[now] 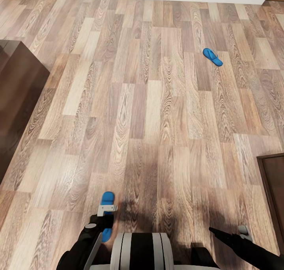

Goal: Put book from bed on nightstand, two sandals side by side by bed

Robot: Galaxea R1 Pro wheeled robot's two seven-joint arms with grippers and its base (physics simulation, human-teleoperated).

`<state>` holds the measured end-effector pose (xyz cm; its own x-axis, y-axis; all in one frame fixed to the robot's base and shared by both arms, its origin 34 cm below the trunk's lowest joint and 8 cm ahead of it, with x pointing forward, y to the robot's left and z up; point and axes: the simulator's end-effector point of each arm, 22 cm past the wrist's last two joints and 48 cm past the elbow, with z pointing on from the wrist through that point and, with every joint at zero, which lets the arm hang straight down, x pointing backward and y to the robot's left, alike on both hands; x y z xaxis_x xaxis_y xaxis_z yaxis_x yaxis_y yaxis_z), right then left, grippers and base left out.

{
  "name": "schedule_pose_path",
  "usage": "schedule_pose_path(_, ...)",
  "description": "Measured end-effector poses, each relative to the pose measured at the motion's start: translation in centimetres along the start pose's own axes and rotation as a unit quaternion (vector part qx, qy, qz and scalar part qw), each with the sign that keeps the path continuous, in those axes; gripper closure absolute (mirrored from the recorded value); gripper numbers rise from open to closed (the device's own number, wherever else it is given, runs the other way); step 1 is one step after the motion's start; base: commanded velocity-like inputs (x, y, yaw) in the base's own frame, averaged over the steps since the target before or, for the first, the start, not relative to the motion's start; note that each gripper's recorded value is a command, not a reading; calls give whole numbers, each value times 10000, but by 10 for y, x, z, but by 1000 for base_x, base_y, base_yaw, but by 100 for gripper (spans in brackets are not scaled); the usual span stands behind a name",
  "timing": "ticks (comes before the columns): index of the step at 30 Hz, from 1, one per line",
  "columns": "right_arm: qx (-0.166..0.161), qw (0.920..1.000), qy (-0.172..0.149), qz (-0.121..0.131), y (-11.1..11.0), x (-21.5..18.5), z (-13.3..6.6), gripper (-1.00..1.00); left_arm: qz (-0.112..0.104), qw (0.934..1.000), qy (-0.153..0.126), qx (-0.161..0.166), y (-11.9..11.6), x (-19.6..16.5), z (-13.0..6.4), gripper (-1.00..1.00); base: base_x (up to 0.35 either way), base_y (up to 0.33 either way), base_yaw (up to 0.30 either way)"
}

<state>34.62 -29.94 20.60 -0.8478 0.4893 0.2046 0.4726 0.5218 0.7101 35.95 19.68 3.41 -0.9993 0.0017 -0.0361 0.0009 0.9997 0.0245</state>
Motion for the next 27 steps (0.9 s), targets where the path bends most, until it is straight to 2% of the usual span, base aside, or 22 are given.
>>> schedule_pose_path(18,0,10000,0,0,0,0,0,-100,1,10000,9,-13,1,0,0,100,0,0,0)
schedule_pose_path(27,-91,9998,-96,-127,12,-6,-5,-100,2,9998,-165,-102,5,-16,-11,100,0,0,0)
